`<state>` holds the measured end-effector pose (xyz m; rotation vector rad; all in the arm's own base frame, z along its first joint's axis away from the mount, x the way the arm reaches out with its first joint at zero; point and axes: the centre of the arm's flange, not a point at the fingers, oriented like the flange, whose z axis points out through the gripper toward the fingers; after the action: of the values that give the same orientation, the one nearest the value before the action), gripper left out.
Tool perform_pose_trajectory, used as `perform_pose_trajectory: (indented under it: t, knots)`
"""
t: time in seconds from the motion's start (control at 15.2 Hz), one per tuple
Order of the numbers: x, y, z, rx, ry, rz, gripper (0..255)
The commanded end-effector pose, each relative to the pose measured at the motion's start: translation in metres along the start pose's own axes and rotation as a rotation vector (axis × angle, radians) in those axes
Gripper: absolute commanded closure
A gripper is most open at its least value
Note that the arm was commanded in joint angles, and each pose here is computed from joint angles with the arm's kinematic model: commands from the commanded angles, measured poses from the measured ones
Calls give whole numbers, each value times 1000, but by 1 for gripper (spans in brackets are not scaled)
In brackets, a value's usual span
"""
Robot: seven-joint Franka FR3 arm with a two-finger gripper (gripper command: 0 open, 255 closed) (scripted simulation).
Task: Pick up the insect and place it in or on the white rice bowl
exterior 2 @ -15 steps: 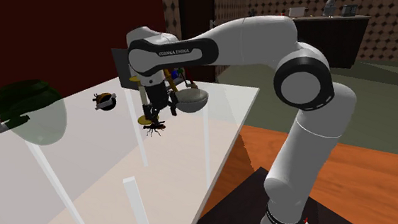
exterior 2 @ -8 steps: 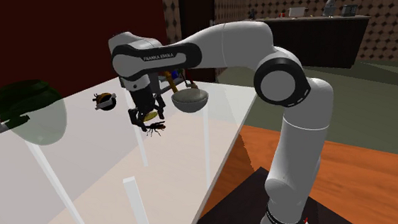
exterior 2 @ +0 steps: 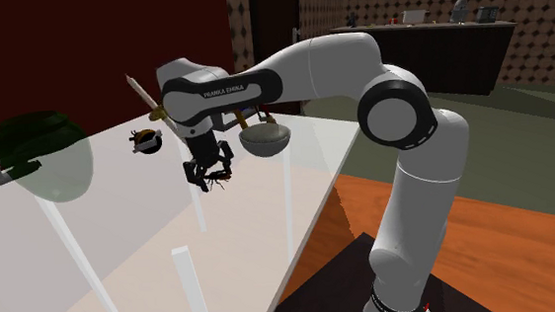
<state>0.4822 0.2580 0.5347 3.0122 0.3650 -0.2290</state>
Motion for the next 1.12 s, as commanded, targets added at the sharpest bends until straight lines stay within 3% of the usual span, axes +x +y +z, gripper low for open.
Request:
perform_pose_trajectory:
  t: [0.0, 0.2, 0.26, 0.86, 1.06]
  knots:
    - [0, 0, 1, 0, 0, 0, 0]
    - [0, 0, 1, 0, 0, 0, 0]
    - [0, 0, 1, 0, 0, 0, 255]
    - [0, 0, 0, 0, 0, 0, 255]
    - [-3, 1, -15, 0, 0, 0, 255]
